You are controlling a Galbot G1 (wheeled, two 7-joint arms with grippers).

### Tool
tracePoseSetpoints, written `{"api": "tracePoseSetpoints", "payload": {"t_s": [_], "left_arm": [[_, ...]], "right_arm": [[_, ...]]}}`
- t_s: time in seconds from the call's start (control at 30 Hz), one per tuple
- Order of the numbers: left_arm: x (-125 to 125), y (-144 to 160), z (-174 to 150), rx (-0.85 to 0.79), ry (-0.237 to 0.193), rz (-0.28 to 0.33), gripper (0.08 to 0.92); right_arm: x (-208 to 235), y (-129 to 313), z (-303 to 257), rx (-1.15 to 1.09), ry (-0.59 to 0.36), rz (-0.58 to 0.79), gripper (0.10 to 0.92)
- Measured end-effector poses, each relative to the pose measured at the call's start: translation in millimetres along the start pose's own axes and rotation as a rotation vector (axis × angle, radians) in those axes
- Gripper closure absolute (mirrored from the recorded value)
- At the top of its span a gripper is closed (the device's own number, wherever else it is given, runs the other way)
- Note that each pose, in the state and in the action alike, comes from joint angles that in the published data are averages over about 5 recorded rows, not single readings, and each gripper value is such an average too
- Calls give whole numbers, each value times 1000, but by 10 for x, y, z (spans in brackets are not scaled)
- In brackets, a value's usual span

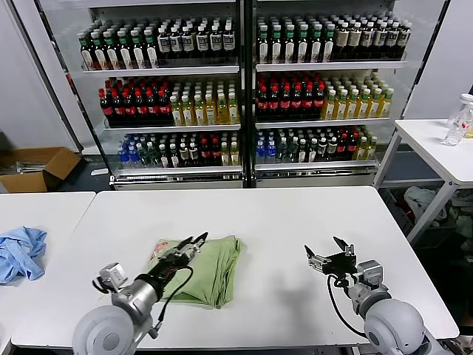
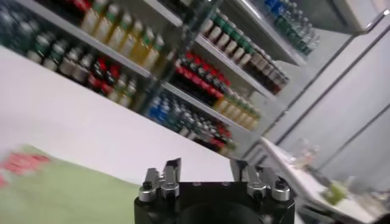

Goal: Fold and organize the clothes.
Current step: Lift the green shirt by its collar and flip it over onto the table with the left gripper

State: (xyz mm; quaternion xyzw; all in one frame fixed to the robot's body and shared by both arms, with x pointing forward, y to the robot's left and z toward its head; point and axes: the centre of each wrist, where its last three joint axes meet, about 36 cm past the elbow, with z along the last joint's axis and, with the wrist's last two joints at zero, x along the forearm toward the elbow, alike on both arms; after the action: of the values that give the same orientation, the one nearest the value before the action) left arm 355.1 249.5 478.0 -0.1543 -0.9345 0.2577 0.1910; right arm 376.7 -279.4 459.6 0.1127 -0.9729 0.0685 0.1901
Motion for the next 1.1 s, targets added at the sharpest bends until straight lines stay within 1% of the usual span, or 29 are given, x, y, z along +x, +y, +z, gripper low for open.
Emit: {"api": "tracePoseSetpoints", "payload": {"t_s": [0.13, 0.23, 0.3, 0.47, 0.63, 0.67, 0.77, 0.93, 1.1], "left_arm": [[16, 204, 30, -100, -20, -116, 281], [-18, 379, 92, -161, -14, -192, 209], [-49, 488, 141, -188, -2, -231, 186], [-116, 714, 238, -223, 41, -288, 177], [-163, 888, 273, -236, 85, -320, 178], [-165, 913, 275, -236, 94, -321, 182], [-164, 968, 273, -225, 116, -316, 229], [-172, 1054, 253, -172, 151, -282, 371], [-188, 1137, 217, -92, 165, -229, 518]], "right_arm": [[-18, 28, 18, -4, 2, -2, 200], [-26, 42, 20, -5, 1, -2, 200], [-27, 42, 19, -5, 1, -1, 200], [-5, 21, 4, 0, 0, 3, 200], [29, 2, -18, 2, -6, 8, 200], [35, -1, -23, 2, -8, 8, 200], [56, -14, -35, 2, -11, 12, 200], [92, -39, -56, 2, -17, 19, 200], [135, -66, -79, -1, -24, 28, 200]]}}
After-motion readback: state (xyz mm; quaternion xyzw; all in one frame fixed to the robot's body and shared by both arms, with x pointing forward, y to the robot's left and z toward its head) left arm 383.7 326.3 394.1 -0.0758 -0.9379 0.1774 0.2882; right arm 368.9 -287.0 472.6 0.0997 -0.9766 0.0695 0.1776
